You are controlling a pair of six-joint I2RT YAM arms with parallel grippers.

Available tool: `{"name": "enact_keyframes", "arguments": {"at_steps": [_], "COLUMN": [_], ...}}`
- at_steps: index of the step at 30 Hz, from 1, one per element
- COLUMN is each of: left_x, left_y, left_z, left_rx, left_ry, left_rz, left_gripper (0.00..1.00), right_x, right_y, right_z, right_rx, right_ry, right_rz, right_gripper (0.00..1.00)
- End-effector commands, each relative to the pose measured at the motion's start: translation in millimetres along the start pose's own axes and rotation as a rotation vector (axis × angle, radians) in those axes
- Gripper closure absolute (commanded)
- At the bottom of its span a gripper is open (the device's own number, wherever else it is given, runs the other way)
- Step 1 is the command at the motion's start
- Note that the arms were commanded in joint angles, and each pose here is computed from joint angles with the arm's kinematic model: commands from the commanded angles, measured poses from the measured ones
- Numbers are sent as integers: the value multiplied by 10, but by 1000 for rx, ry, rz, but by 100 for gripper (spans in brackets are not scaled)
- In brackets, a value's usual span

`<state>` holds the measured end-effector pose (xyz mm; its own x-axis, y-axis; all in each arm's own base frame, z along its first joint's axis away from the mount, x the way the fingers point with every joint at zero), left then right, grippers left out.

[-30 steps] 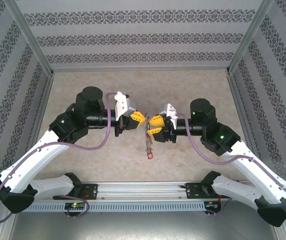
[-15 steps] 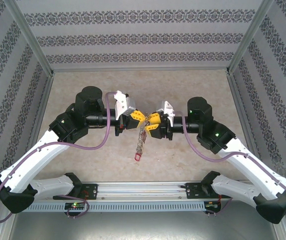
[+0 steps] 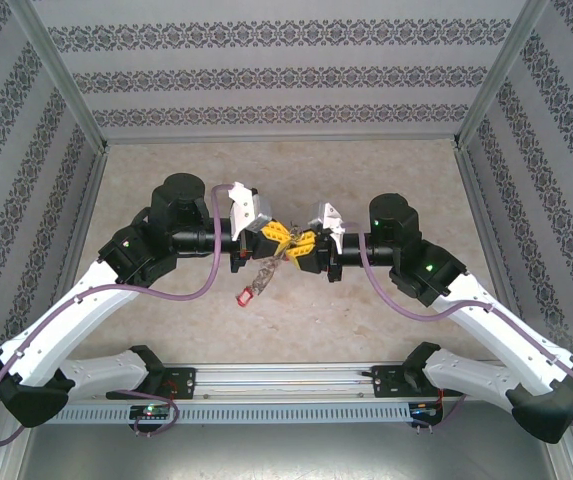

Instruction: Put the keys on the keyring

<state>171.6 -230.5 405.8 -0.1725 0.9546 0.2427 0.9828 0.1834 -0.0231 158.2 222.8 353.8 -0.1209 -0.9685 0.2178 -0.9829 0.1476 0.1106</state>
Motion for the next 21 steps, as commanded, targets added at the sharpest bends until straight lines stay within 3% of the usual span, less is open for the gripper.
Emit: {"name": "enact_keyframes", "arguments": {"at_steps": [1, 4, 21], "left_x": [87, 96, 35], "left_y": [-48, -33, 159], "left_z": [-174, -157, 140], "left_rx": [-60, -59, -42], "left_ry": [-88, -88, -60], "left_rz": [-4, -17, -162], "left_gripper": [100, 100, 100], "right_x": [35, 56, 174], "right_y": [60, 68, -20], "right_z": [-111, -110, -244], "right_rx": [54, 60, 18], "right_ry": [-37, -34, 49], "right_rz": [-3, 6, 115], "right_gripper": [96, 100, 100]}}
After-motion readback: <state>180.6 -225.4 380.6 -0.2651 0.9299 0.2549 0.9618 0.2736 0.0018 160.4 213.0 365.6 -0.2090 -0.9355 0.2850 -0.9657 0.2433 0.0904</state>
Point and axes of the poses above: each hand's point on the last joint's axis, 136 mm out from that joint toward the fingers, its own x axis back along the fingers, its own y axis along the line the jaws close on, z = x × y, the point moved 7 cm from there along x, back along the fingers
